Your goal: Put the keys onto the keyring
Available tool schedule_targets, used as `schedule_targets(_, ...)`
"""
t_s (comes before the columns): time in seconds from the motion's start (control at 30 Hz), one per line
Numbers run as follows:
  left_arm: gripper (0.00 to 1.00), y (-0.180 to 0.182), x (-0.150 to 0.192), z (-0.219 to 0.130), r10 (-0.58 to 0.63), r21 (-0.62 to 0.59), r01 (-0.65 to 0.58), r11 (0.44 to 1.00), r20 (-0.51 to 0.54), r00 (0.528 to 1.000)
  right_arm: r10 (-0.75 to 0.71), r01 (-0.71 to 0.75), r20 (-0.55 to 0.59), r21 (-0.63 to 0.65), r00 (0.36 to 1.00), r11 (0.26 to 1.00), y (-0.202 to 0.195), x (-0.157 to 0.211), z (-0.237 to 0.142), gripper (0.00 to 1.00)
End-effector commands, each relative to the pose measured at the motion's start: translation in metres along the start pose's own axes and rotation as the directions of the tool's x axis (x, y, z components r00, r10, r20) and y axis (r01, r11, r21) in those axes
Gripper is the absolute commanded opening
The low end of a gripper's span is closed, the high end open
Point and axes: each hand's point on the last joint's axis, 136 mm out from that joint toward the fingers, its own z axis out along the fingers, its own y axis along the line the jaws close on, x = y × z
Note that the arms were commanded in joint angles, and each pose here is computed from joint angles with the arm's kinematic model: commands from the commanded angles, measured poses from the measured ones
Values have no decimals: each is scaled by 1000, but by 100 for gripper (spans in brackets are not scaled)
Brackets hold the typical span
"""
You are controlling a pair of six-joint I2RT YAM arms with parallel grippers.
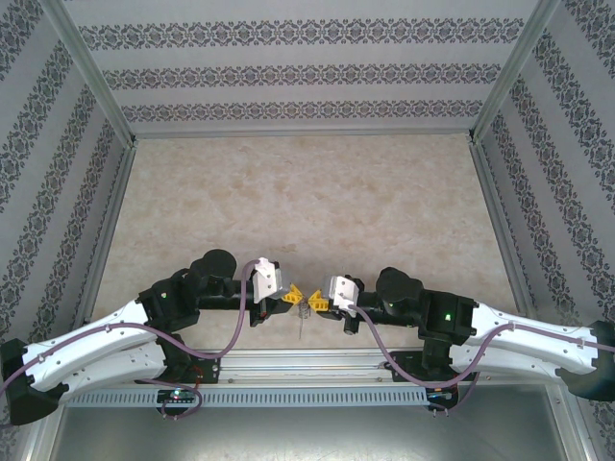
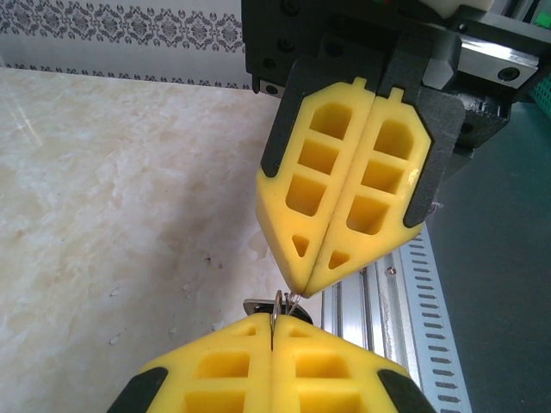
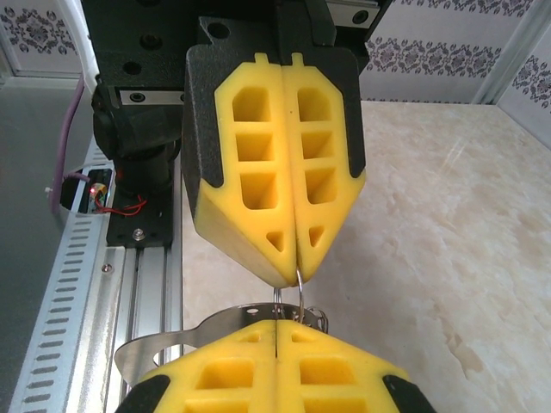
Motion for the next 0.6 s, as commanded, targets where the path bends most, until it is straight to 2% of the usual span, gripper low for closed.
schedule_targets(0.0, 0, -1, -25, -7, 29, -15, -28, 999, 76, 997, -5, 5, -6, -11, 1000, 1000, 5, 6, 1, 6)
schedule_targets(0.17, 0, 0, -26, -8, 33, -19, -32, 999, 74, 997, 3, -3, 1, -6, 1000, 1000, 4, 5, 0, 17)
schedule_targets(0.27, 0, 1, -25, -7, 32, -21, -31, 999, 66, 997, 10, -10, 17, -2, 1000, 1000, 3, 2, -2, 17)
schedule_targets(0.37, 0, 1, -24, -6, 34, -24, -32, 999, 59, 998, 22, -23, 44, 16, 999, 1000, 1, -2, -8, 22)
schedule_targets(0.57, 0, -3, -32, -9, 69, -6, -68, 998, 95, 993, 42, -54, 164, 67, 986, 996, -8, -21, -31, 34)
